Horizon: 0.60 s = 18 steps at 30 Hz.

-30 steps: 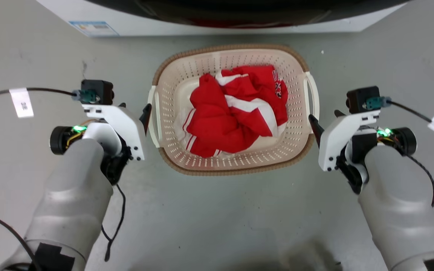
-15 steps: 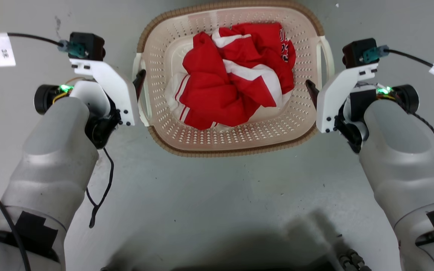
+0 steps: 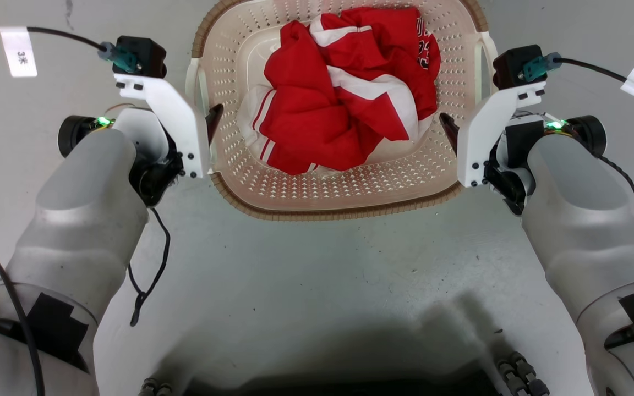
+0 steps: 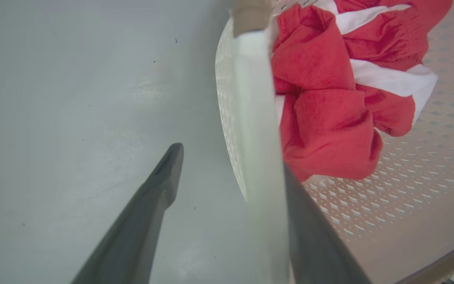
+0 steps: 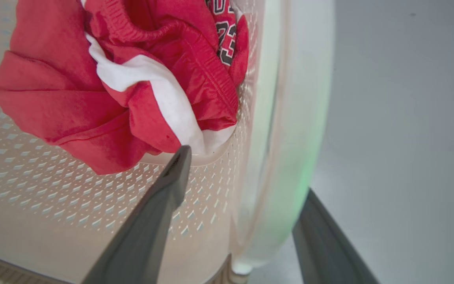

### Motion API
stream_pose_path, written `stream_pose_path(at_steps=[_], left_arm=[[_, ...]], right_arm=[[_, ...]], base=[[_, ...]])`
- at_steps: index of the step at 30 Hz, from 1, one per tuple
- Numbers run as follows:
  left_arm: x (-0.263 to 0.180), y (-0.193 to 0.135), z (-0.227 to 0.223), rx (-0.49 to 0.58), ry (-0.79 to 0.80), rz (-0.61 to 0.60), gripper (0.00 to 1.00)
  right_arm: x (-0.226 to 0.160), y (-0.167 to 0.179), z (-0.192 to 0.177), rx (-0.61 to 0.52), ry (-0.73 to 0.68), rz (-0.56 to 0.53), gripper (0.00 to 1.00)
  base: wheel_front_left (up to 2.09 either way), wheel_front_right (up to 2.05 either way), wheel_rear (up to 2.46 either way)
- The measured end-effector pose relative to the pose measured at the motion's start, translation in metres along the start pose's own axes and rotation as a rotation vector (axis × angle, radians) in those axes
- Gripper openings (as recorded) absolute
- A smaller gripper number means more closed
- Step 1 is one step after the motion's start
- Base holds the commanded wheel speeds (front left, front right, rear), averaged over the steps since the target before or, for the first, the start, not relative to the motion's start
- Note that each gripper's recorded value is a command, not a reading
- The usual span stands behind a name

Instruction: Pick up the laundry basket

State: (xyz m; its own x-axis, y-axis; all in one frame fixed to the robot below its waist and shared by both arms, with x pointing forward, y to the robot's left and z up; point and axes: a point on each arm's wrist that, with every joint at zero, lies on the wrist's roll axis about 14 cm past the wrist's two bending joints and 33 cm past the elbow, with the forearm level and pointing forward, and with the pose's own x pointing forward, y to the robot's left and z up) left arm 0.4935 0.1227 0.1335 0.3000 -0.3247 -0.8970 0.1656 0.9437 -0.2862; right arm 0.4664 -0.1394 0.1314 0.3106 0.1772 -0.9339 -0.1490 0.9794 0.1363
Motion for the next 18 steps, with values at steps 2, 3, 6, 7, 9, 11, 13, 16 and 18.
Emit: stream_pose_path(at_steps=[2, 3, 6, 7, 9, 11, 13, 16, 18], left_arm=[[0.001, 0.0, 0.002, -0.001, 0.003, -0.002, 1.0], [0.002, 0.0, 0.001, -0.005, 0.013, -0.003, 1.0], [0.005, -0.005, -0.005, -0.025, 0.044, -0.014, 0.0], [0.005, -0.008, -0.007, -0.03, 0.059, -0.022, 0.0], [0.005, -0.01, -0.007, -0.027, 0.055, -0.027, 0.0], [0.004, -0.008, -0.006, -0.034, 0.056, -0.024, 0.0], [0.003, -0.009, -0.007, -0.028, 0.066, -0.025, 0.0], [0.0, -0.013, -0.006, -0.026, 0.069, -0.033, 0.0], [-0.003, -0.014, -0.005, -0.025, 0.075, -0.032, 0.0]], right_arm=[[0.002, 0.002, -0.001, 0.009, 0.016, 0.008, 0.87], [0.003, 0.003, 0.0, 0.005, 0.015, 0.011, 0.5], [0.005, 0.006, 0.0, 0.017, 0.021, 0.021, 0.0], [0.006, 0.005, -0.001, 0.023, 0.023, 0.021, 0.0], [0.006, 0.008, -0.001, 0.024, 0.025, 0.028, 0.0], [0.005, 0.01, -0.001, 0.029, 0.025, 0.034, 0.0], [0.003, 0.012, -0.001, 0.026, 0.028, 0.038, 0.0], [-0.001, 0.011, -0.001, 0.03, 0.037, 0.038, 0.0], [-0.004, 0.013, -0.002, 0.031, 0.055, 0.043, 0.0]], base=[[0.0, 0.0, 0.0], [0.0, 0.0, 0.0], [0.0, 0.0, 0.0], [0.0, 0.0, 0.0], [0.0, 0.0, 0.0], [0.0, 0.0, 0.0], [0.0, 0.0, 0.0], [0.0, 0.0, 0.0], [0.0, 0.0, 0.0]])
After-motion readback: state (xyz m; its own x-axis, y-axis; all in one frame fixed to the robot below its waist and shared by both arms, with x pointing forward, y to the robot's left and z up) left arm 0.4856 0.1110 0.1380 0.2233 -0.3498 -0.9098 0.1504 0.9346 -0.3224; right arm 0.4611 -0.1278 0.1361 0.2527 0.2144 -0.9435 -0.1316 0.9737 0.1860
